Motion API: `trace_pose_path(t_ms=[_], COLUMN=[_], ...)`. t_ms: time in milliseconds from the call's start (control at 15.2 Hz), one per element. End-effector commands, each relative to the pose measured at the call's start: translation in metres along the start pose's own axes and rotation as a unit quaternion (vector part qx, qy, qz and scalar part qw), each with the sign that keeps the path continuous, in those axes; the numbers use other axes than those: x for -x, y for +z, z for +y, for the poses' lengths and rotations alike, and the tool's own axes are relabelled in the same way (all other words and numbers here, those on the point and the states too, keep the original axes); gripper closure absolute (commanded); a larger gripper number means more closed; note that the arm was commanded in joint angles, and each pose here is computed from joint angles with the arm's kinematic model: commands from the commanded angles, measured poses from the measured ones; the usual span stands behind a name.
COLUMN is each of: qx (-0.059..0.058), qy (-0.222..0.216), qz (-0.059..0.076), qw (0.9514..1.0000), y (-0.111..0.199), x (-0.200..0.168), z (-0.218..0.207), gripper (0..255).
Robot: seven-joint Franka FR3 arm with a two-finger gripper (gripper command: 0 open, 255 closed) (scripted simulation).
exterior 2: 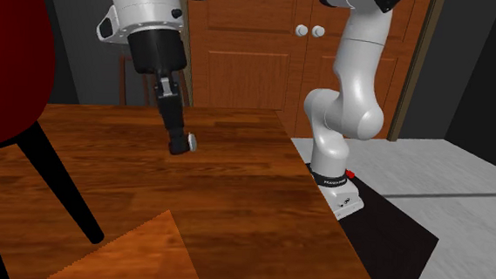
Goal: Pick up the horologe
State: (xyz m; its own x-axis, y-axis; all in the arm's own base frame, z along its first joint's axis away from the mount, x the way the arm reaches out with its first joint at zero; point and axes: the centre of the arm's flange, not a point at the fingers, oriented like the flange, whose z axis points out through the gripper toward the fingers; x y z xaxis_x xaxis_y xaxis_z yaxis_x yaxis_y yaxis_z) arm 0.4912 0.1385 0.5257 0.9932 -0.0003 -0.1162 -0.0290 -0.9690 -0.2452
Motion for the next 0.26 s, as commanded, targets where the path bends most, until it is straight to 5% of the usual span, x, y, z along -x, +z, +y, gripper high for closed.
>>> trace_pose_path(t_ms=[0, 198], qx=[0.000, 0.000], qy=[0.000, 0.000], qz=[0.000, 0.000], qw=[1.0000, 1.0000], y=[-0.0101, -0.0159], x=[0.0012, 0.0019], z=[-0.0035, -0.0049], gripper=[255, 255])
